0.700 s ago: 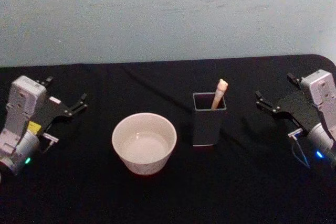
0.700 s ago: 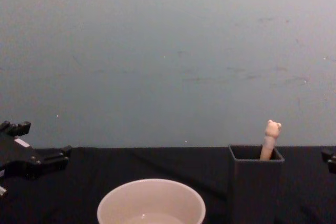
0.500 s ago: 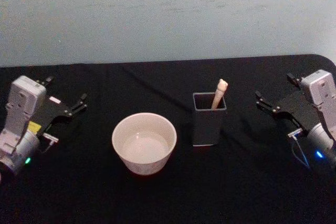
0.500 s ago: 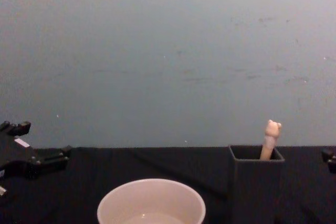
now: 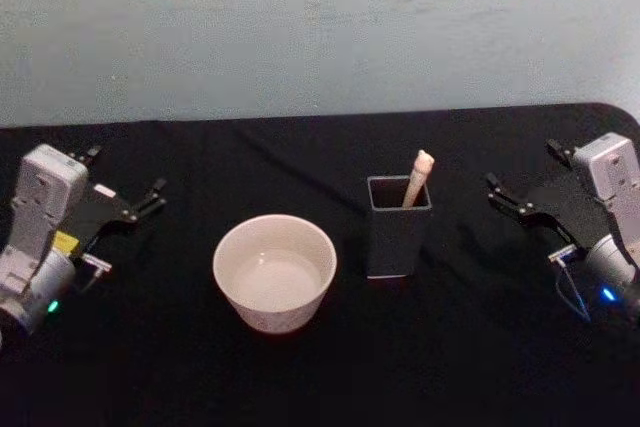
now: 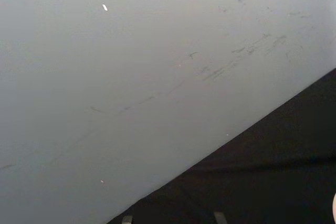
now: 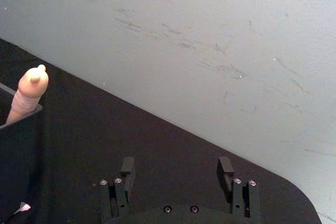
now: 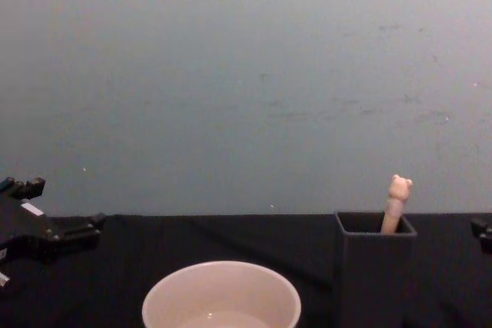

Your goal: Pick up the stirring spoon with one hand, stir inside the cup, then place it back in its original position.

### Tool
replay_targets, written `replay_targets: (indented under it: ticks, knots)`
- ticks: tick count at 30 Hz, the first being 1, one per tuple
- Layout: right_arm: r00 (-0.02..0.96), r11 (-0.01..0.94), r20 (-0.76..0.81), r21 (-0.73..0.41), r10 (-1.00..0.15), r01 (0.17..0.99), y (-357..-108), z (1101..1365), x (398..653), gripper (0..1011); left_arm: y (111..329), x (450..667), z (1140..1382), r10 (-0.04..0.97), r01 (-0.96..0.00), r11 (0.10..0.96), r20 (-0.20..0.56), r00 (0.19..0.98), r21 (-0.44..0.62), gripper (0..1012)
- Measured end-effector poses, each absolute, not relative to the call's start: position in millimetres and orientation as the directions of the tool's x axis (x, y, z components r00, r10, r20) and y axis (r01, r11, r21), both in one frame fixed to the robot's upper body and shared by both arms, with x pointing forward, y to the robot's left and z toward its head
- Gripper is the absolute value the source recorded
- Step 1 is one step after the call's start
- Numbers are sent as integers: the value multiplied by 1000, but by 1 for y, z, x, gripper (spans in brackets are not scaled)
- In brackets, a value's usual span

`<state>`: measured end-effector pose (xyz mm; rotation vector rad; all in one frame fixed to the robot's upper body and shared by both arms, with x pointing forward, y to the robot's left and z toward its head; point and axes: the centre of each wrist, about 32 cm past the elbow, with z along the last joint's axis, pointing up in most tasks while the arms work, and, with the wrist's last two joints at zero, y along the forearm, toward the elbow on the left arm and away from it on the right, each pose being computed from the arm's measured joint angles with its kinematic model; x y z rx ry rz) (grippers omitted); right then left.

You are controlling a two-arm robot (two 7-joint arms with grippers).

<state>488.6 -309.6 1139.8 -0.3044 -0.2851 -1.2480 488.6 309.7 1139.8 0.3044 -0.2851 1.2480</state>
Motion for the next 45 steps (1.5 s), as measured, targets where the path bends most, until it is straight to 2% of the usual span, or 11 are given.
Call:
replay_targets:
  ticks: [38, 45]
  knots:
    - [292, 287, 374, -70, -880, 955, -310, 1140, 489, 1002, 310, 489, 1140, 880, -955, 287, 374, 292, 70, 1001]
    - [331, 330, 333, -62, -883, 942, -307, 1145, 484, 1002, 310, 489, 1140, 880, -955, 287, 374, 292, 70, 1001]
